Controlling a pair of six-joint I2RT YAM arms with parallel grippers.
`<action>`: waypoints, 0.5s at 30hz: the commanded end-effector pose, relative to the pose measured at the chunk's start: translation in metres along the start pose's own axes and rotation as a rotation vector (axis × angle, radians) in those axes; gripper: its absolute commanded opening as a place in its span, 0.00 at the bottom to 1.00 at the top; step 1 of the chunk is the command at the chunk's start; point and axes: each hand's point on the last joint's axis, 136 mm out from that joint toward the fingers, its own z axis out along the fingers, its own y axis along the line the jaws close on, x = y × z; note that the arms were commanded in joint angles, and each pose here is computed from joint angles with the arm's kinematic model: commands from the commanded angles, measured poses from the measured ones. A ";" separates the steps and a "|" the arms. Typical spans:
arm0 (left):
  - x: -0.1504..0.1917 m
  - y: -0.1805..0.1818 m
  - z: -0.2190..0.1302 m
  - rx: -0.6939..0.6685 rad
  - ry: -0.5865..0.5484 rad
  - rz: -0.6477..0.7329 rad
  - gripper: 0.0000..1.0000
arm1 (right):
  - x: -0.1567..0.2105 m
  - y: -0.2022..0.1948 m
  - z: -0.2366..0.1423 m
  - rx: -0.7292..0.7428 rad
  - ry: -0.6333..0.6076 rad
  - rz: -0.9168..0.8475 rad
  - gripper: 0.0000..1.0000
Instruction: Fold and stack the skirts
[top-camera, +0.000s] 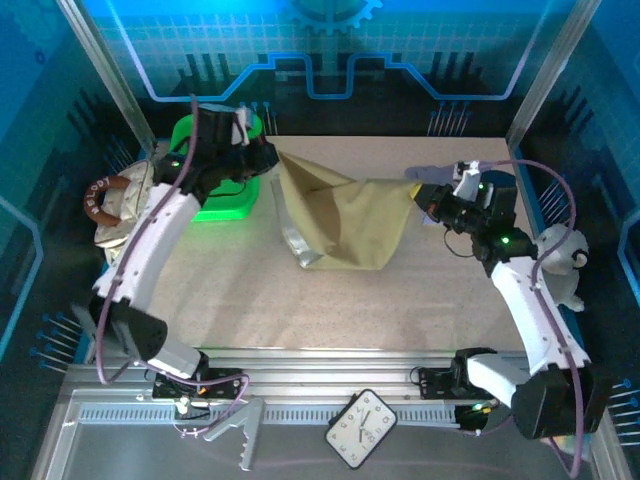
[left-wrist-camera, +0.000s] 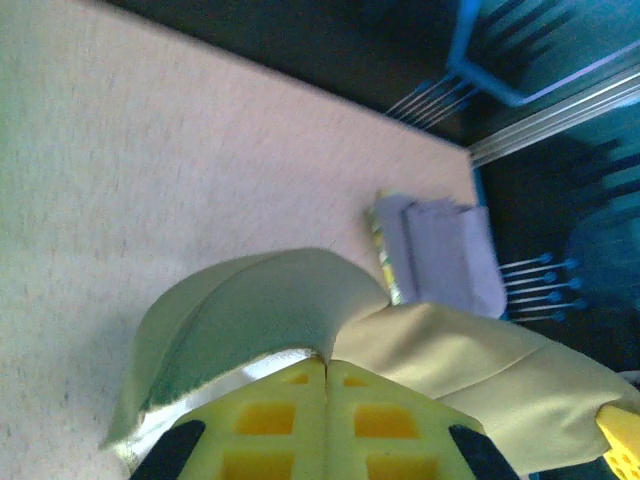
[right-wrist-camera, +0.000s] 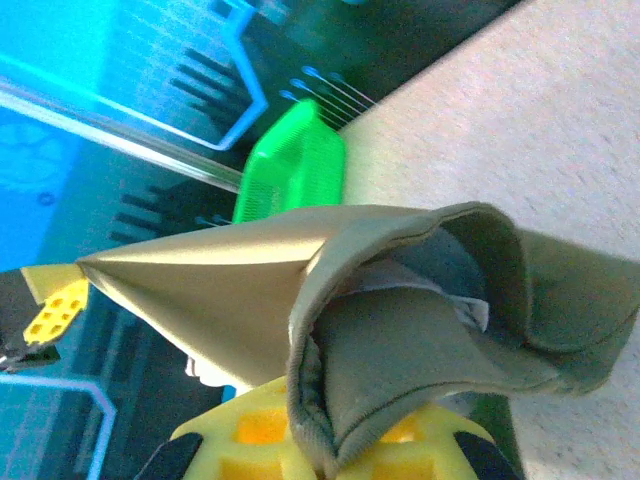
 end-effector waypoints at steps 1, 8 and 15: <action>-0.033 -0.037 -0.065 0.064 -0.160 0.114 0.00 | -0.010 0.032 -0.025 -0.039 -0.042 -0.126 0.01; -0.041 0.004 0.051 -0.017 -0.005 0.142 0.00 | 0.008 -0.062 0.013 0.220 0.021 0.009 0.00; -0.020 0.071 0.205 -0.118 0.208 0.058 0.25 | 0.036 -0.141 0.053 0.416 0.120 0.117 0.00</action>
